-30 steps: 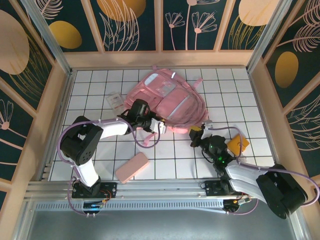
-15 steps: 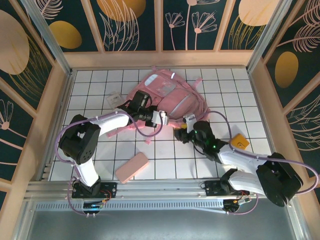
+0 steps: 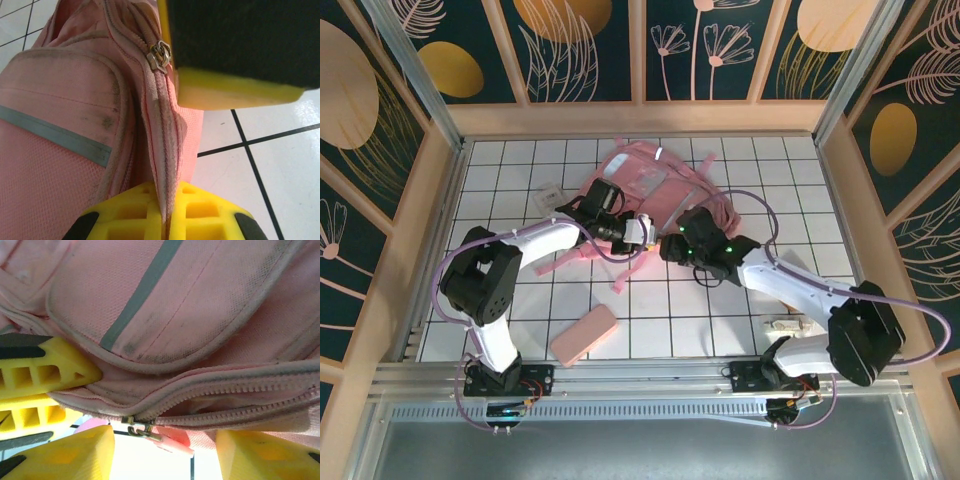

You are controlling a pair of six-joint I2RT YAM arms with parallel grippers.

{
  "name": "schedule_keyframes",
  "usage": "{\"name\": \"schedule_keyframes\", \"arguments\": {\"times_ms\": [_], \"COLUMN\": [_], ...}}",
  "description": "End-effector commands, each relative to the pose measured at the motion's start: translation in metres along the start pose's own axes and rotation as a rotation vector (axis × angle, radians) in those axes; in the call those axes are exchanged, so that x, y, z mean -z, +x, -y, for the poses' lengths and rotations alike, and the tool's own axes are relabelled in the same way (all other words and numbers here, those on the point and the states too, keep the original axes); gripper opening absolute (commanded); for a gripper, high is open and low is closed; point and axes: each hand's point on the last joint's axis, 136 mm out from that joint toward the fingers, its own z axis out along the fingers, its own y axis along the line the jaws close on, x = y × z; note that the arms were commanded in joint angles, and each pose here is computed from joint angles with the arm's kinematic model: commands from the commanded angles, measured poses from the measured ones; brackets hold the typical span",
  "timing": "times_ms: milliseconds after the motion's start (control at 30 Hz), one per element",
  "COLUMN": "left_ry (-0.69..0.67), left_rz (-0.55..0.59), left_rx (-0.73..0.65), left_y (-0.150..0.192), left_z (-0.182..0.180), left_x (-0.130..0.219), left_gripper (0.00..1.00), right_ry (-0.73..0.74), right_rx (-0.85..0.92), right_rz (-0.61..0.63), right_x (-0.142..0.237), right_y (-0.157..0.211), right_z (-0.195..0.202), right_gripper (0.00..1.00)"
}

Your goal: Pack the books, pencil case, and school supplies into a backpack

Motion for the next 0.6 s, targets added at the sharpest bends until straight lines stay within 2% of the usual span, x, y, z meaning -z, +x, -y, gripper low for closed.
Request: {"name": "schedule_keyframes", "arguments": {"times_ms": [0, 100, 233, 400, 500, 567], "left_ry": [0.091, 0.096, 0.098, 0.110, 0.106, 0.099], "left_rz": [0.144, 0.145, 0.135, 0.123, 0.116, 0.099], "left_rx": [-0.001, -0.003, -0.020, -0.040, -0.057, -0.069], "left_y": [-0.035, -0.035, -0.034, -0.030, -0.027, -0.022], "left_z": [0.010, 0.010, 0.010, 0.014, 0.016, 0.017], "left_x": [0.002, 0.002, 0.002, 0.002, 0.002, 0.001], "left_gripper": [0.00, 0.00, 0.00, 0.00, 0.00, 0.00], "right_ry": [0.230, 0.298, 0.315, 0.300, 0.278, 0.288], "right_rx": [0.029, 0.067, 0.088, 0.126, 0.121, 0.121], "right_rz": [-0.009, -0.014, -0.015, -0.016, -0.014, -0.013], "right_x": [0.007, 0.004, 0.000, -0.005, -0.004, -0.002], "right_y": [0.002, 0.001, -0.001, -0.005, -0.007, -0.007], "right_z": [0.034, 0.037, 0.028, 0.012, 0.007, 0.009], "right_gripper": [0.50, 0.42, 0.37, 0.21, 0.04, 0.02]}}
